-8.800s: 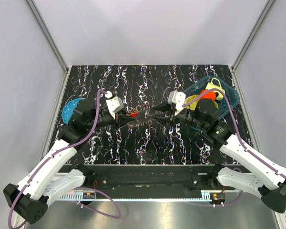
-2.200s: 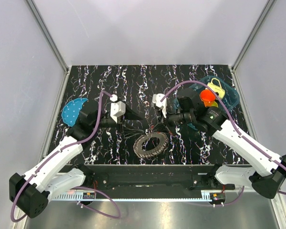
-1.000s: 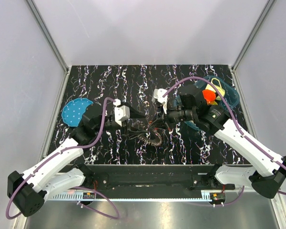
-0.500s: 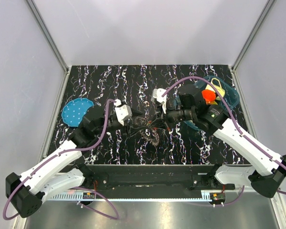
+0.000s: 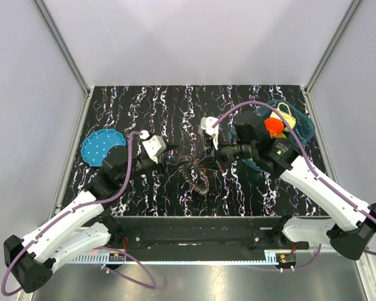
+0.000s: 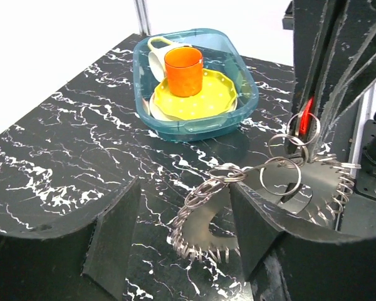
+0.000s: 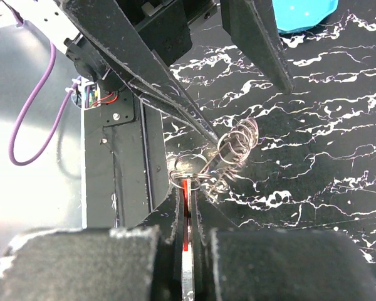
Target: Remove the keys from the keyring
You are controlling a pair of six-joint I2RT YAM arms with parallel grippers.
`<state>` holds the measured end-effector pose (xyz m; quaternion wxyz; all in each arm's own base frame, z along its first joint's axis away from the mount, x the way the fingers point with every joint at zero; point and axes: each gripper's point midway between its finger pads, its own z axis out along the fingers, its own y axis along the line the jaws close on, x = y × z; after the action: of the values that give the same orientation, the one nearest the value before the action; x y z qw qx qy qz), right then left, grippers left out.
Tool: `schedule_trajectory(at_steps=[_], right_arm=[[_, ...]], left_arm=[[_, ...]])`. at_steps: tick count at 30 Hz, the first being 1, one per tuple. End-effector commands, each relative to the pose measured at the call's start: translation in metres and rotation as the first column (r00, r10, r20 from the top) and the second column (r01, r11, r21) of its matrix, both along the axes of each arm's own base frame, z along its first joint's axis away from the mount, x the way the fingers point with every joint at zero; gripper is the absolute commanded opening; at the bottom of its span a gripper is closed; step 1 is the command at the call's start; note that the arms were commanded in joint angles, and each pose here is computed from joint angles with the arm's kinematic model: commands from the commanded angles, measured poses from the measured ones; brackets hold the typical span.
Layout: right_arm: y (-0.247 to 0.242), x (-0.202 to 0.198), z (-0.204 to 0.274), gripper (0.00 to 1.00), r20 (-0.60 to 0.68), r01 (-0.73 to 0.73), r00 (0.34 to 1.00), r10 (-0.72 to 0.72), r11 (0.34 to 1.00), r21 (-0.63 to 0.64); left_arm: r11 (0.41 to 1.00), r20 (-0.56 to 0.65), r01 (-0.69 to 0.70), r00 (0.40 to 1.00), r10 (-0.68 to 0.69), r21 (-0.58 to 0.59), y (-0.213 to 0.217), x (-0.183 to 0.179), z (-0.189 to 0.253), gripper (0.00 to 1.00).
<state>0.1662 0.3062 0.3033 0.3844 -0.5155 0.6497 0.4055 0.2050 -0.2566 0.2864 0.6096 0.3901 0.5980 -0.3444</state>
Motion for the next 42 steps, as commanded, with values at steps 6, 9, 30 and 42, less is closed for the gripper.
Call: schedule_trajectory(at_steps=[6, 9, 30, 42], right_arm=[[0.017, 0.02, 0.029, 0.0, 0.006, 0.088, 0.996, -0.09, 0.985, 0.148], [0.016, 0.025, 0.031, 0.0, 0.013, 0.116, 0.993, -0.119, 0.982, 0.15], [0.02, 0.018, 0.026, 0.0, -0.019, 0.071, 0.997, -0.069, 0.988, 0.136], [0.017, 0.012, 0.017, 0.0, -0.037, 0.057, 0.998, -0.053, 0.993, 0.106]], left_arm=[[0.999, 0.056, 0.031, 0.998, -0.03, -0.015, 0.001, -0.009, 0.019, 0.63], [0.999, 0.115, 0.034, 0.993, -0.032, -0.013, 0.002, -0.012, 0.02, 0.63], [0.989, 0.14, -0.125, 0.981, 0.135, -0.079, 0.011, 0.014, 0.043, 0.63], [0.977, 0.077, -0.197, 0.976, 0.204, -0.086, 0.015, 0.026, 0.045, 0.62]])
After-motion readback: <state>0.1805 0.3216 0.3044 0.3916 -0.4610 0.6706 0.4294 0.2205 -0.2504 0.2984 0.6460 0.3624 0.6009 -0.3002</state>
